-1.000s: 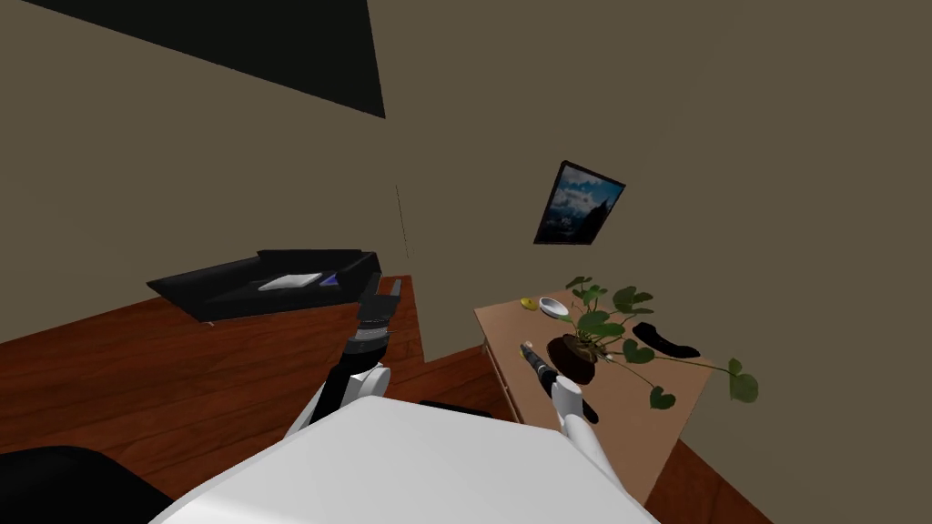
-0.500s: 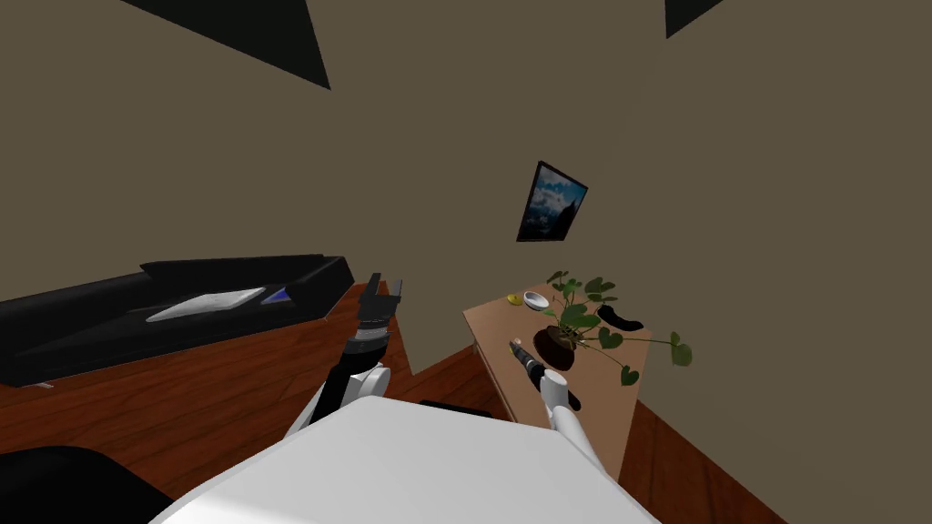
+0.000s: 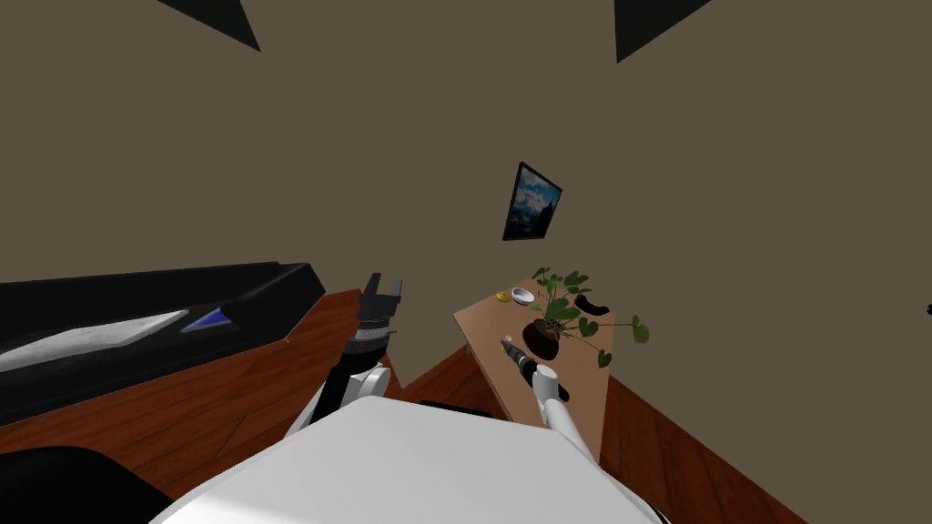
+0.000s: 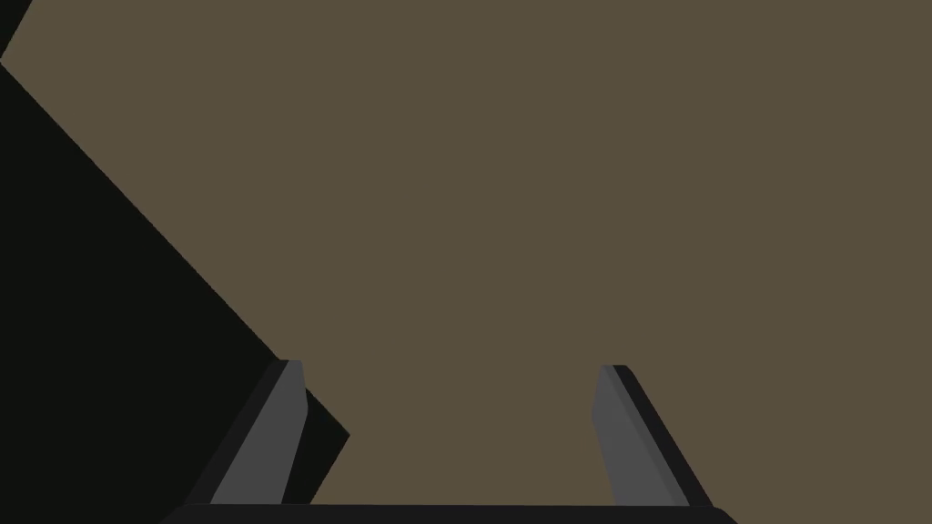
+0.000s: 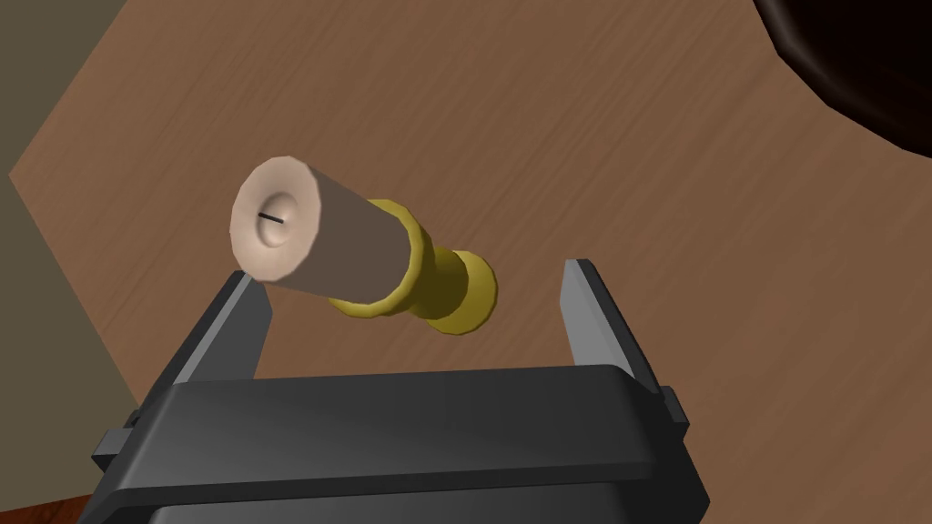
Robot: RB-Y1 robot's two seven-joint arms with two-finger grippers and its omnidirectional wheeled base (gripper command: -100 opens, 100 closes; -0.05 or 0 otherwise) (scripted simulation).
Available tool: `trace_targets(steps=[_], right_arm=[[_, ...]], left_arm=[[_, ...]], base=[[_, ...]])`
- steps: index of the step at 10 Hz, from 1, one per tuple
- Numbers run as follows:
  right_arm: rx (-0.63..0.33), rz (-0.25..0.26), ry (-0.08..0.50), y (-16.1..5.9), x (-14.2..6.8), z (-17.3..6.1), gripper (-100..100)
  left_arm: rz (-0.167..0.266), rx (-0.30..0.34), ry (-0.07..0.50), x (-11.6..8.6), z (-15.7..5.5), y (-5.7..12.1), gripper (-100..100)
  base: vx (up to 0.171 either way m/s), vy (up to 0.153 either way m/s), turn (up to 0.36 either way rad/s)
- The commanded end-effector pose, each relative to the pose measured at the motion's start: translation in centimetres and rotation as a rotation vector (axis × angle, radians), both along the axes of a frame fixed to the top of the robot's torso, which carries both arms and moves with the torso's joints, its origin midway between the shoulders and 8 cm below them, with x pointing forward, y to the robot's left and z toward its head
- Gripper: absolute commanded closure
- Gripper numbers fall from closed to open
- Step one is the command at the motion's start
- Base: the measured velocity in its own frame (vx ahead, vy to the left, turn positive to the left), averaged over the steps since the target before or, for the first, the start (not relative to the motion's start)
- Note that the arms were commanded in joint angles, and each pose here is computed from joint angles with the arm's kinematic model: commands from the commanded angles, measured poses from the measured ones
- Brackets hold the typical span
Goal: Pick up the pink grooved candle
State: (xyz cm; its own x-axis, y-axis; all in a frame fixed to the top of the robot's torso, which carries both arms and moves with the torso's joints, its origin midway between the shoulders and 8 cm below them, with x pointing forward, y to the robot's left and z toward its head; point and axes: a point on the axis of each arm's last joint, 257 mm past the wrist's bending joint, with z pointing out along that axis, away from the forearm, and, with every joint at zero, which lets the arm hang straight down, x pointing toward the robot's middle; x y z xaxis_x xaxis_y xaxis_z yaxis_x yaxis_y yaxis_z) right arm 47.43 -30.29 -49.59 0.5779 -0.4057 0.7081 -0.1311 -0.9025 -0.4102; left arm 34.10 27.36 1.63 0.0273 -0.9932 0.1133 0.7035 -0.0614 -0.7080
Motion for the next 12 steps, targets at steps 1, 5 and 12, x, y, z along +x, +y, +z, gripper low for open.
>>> trace_targets(steps=[1,5,12], right_arm=[[-0.004,0.073,-0.004,3.0,0.4,0.0,-100],[-0.007,0.194,-0.013,7.9,0.8,0.1,-100],[-0.007,0.232,-0.019,9.5,1.0,0.1,100]], left_arm=[[0.0,0.0,0.0,0.0,0.0,0.0,0],[0.0,0.0,0.0,0.0,0.0,0.0,0],[0.0,0.0,0.0,0.0,0.0,0.0,0]], base=[[0.086,0.023,-0.395],[0.1,0.043,-0.343],[0.017,0.009,-0.067]])
